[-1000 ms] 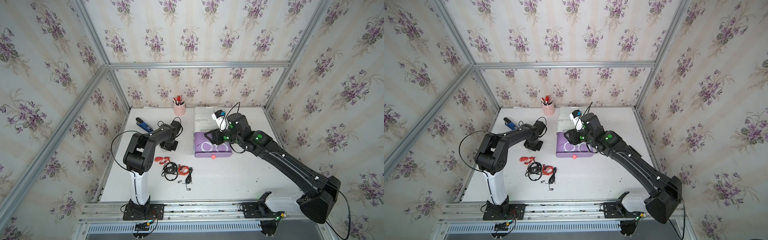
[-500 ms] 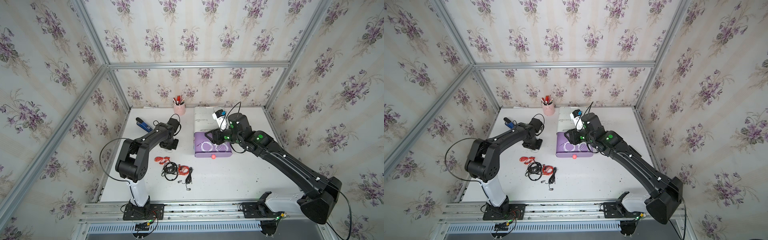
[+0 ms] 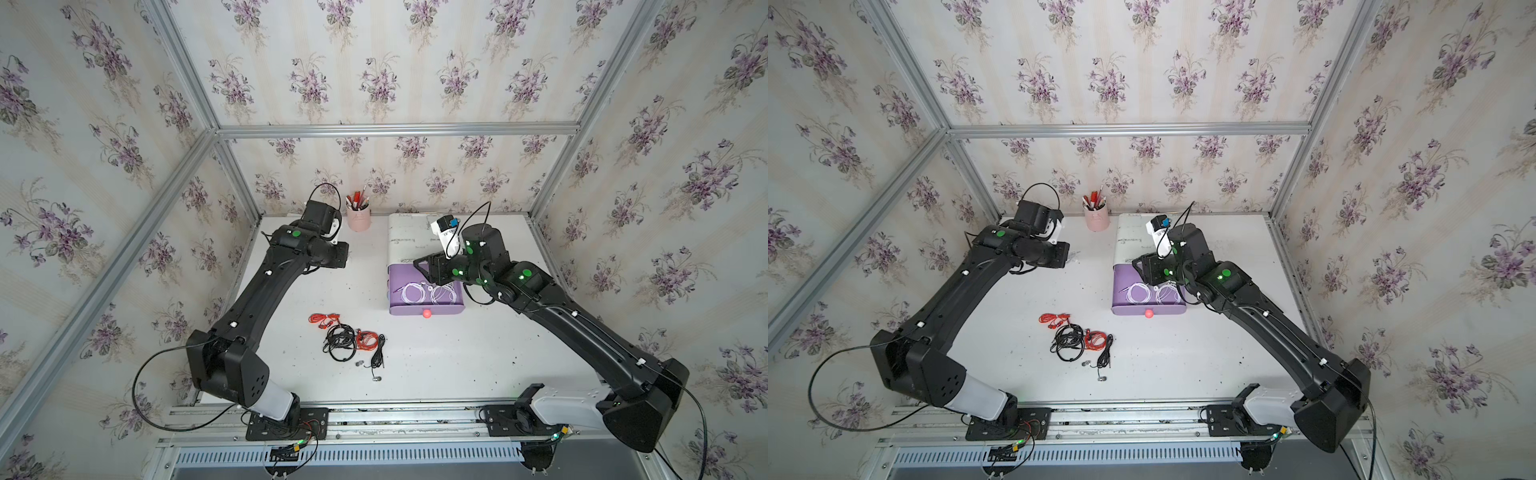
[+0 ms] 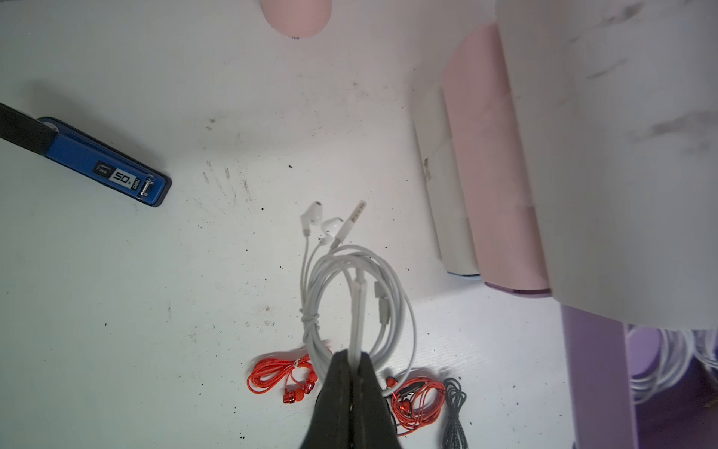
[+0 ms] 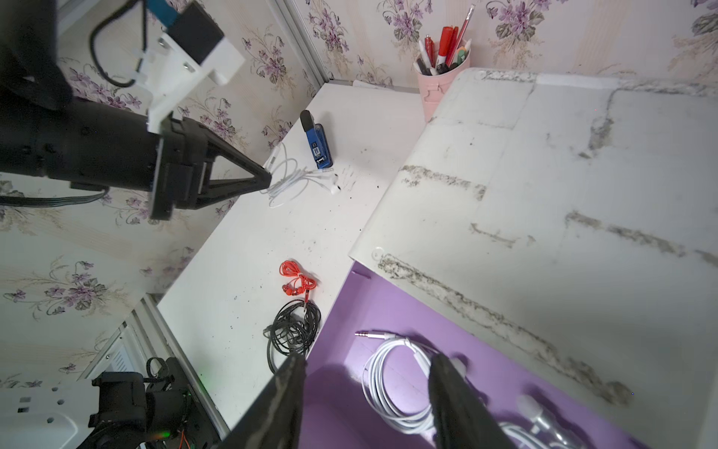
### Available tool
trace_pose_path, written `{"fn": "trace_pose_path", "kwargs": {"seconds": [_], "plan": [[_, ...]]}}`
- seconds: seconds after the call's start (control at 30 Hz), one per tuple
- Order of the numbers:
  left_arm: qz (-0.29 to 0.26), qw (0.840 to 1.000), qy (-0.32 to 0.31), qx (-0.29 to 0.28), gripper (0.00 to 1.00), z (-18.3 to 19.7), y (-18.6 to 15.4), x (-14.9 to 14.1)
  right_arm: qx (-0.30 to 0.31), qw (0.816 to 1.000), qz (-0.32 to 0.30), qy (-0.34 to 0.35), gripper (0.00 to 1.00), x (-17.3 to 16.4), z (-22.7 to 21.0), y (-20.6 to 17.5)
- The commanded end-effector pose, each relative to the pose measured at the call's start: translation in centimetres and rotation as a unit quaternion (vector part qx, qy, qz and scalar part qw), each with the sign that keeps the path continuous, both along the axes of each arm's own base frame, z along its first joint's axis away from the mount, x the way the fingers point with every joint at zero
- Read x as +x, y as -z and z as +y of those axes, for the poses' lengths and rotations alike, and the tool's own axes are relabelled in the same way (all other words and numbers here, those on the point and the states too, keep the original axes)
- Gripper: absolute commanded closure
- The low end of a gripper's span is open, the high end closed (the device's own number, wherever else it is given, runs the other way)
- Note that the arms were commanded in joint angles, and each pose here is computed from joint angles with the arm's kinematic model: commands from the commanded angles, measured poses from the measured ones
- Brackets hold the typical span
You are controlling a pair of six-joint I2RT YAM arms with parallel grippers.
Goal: Place the wired earphones into the drawer by color
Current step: Pick up the wired earphones from the center of the board.
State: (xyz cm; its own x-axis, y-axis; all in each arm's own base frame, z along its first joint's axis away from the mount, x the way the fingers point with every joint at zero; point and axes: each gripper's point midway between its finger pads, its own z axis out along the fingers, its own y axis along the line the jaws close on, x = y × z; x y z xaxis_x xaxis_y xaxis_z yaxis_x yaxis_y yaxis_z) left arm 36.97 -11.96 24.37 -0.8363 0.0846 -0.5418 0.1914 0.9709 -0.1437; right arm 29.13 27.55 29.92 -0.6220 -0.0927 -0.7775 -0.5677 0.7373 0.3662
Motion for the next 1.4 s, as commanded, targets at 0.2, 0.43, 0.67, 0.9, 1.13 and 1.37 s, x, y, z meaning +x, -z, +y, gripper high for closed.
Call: {"fn": "trace_pose_path", "kwargs": {"seconds": [0.2,0.43,0.67,0.9,1.13,1.37], "plan": [[-0.032,0.994,0.020,-0.104,0.95,-2.1,-6.2,-1.9,0.116,0.990,0.009,-0.075,0.42,-1.6,3.3,-2.4],[-0.076,0.983,0.032,-0.162,0.94,-3.0,-10.5,-3.3,0.254,0.956,0.074,-0.130,0.35,-2.7,6.6,-3.9],[-0.081,0.981,0.031,-0.176,0.94,-3.2,-11.3,-3.7,0.350,0.915,0.136,-0.145,0.28,-3.2,9.5,-4.1],[-0.083,0.980,0.033,-0.178,0.94,-3.2,-11.6,-3.8,0.445,0.862,0.202,-0.137,0.25,-3.2,11.7,-3.8],[-0.086,0.979,0.033,-0.182,0.93,-3.3,-11.8,-3.9,0.500,0.831,0.217,-0.112,0.25,-2.0,11.8,-3.8],[-0.090,0.978,0.030,-0.187,0.93,-3.3,-12.1,-3.9,0.532,0.799,0.246,-0.134,0.25,-2.0,13.7,-4.0]]}}
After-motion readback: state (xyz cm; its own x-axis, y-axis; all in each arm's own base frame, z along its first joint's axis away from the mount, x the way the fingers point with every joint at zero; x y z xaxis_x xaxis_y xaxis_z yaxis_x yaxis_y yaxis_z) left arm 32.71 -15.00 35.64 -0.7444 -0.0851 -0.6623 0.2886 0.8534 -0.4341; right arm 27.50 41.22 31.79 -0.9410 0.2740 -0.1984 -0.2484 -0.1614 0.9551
